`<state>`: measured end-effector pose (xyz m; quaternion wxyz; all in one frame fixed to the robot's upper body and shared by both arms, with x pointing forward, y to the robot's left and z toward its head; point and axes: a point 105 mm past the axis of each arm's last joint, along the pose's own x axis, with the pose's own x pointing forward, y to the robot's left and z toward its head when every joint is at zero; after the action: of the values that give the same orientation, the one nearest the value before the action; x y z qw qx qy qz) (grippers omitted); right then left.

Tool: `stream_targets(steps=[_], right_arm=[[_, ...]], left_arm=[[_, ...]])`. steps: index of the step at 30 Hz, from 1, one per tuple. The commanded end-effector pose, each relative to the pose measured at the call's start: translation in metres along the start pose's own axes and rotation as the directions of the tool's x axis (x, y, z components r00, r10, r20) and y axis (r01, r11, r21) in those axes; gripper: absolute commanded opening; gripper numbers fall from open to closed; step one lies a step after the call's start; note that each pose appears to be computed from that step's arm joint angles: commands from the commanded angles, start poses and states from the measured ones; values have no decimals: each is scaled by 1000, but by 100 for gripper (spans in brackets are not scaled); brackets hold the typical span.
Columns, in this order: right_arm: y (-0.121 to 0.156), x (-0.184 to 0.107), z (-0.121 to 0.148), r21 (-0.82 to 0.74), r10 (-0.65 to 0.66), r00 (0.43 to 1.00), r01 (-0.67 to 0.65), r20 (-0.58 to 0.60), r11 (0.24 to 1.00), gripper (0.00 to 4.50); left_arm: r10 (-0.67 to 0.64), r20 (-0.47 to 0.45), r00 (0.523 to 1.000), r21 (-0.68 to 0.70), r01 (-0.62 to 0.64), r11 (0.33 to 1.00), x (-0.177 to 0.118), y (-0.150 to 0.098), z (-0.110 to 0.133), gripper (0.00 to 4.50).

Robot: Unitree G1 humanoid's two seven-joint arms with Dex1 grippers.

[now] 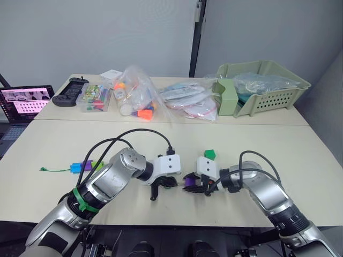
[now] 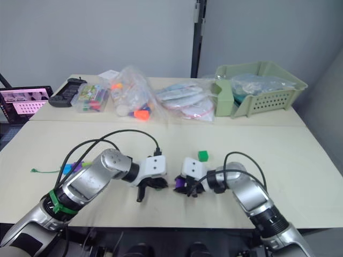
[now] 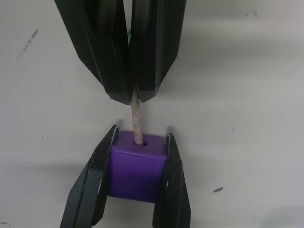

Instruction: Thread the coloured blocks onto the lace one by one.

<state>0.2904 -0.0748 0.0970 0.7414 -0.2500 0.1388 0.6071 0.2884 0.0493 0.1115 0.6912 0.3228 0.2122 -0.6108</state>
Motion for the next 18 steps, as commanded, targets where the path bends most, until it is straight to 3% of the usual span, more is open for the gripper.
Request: stream_targets(steps=[1,7,17,18], right_arm=[[4,4,12,-30,4,999,-3,35,1000,119],[4,5,12,-21,-2,999,3,32,1000,119],[5,8,11,-5,-11,999,11,30,1000,119],[5,8,11,-3,-11,1000,11,25,1000,119]], left_arm=[[-17,65,998,71,13,997,7,-3,24,0],[-40,114,993,88,30,996,18,-7,35,0],[-83,300,950,32,77,997,28,-9,42,0],[-80,307,948,40,71,997,25,-8,42,34]])
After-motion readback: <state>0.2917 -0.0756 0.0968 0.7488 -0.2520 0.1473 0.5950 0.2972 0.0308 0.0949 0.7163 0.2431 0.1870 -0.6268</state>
